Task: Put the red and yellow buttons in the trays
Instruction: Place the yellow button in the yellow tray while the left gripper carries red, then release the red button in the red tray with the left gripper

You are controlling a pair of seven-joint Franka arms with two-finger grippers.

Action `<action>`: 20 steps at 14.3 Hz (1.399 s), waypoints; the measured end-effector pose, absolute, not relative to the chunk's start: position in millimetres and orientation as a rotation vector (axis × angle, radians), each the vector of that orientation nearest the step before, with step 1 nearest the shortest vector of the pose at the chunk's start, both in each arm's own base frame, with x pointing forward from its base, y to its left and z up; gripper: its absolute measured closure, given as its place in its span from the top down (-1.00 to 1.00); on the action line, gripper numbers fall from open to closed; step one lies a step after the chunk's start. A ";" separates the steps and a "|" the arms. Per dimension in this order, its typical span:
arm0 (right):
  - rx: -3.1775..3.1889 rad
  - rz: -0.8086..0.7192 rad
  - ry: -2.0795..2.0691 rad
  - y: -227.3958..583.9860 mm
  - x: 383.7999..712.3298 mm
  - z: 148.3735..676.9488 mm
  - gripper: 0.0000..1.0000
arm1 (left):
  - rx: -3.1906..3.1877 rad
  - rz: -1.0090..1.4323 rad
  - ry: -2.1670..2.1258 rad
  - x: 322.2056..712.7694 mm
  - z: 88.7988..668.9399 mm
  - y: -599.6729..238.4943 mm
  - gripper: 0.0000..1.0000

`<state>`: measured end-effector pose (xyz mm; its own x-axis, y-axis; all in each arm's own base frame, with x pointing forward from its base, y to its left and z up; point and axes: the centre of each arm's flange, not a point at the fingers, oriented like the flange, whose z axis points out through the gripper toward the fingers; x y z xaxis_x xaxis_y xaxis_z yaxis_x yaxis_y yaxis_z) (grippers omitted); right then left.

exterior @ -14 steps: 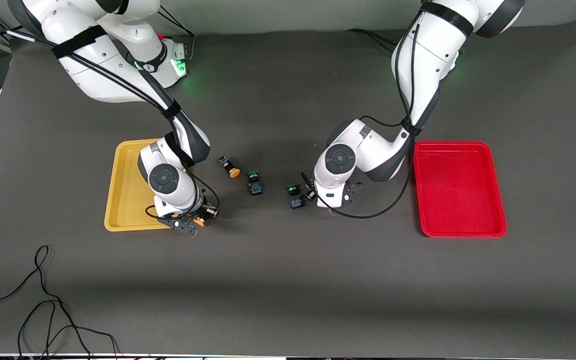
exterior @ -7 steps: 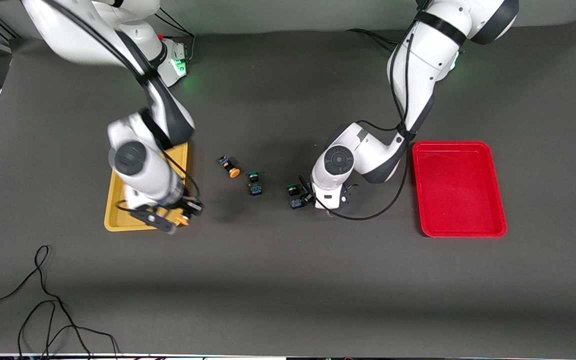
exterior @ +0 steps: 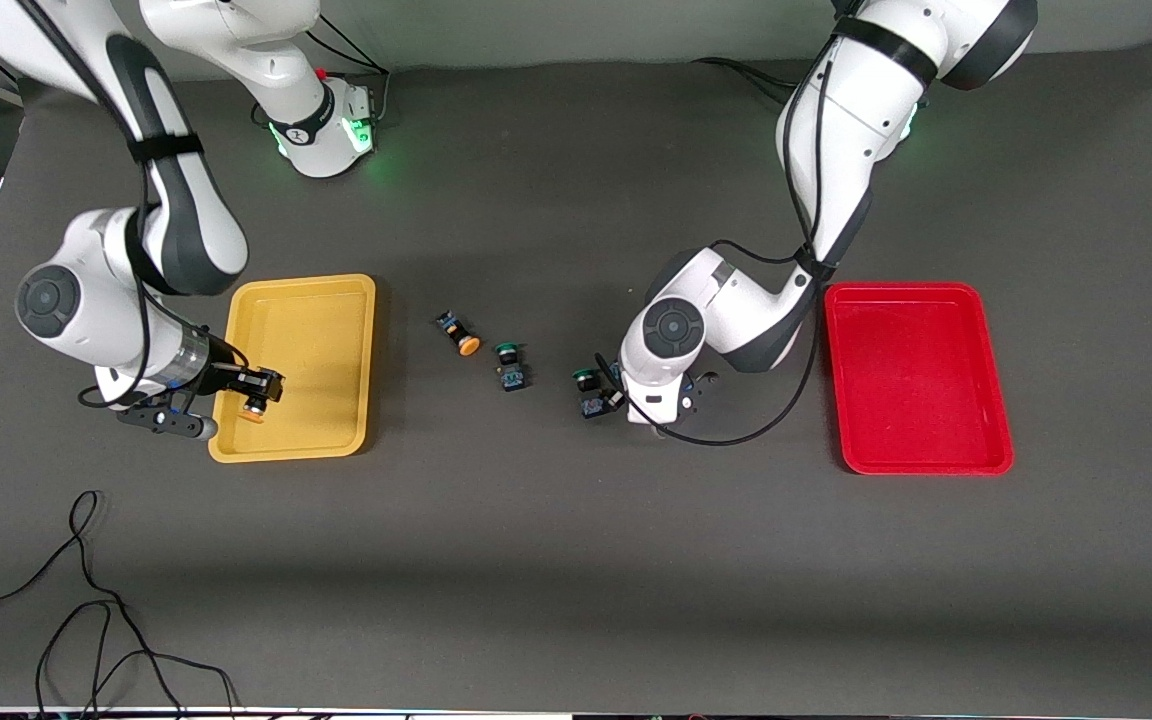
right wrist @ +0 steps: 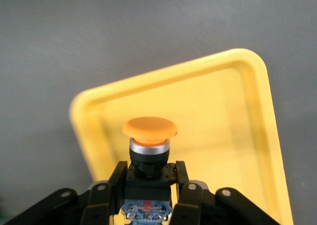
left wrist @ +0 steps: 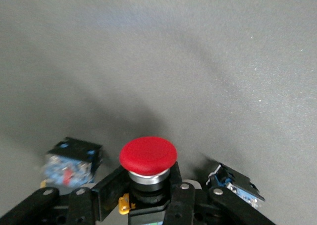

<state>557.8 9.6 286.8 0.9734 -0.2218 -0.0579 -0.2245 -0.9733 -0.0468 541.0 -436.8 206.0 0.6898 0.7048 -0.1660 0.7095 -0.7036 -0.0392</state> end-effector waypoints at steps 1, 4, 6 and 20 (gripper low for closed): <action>-3.077 0.096 0.336 7.6 554.3 264.3 -0.13 | 2.894 -0.284 1.193 545.4 222.0 -436.2 -0.21; -3.097 0.109 0.311 15.2 552.7 221.0 -0.13 | 3.043 -0.358 1.048 555.5 289.0 -409.3 -0.21; -3.099 0.109 0.303 18.0 552.8 217.4 -0.13 | 3.135 -0.419 0.881 564.7 338.9 -362.6 -0.21; -3.098 0.072 -0.009 236.1 507.0 333.8 1.00 | 3.146 -0.517 0.134 522.2 260.8 -48.8 -0.21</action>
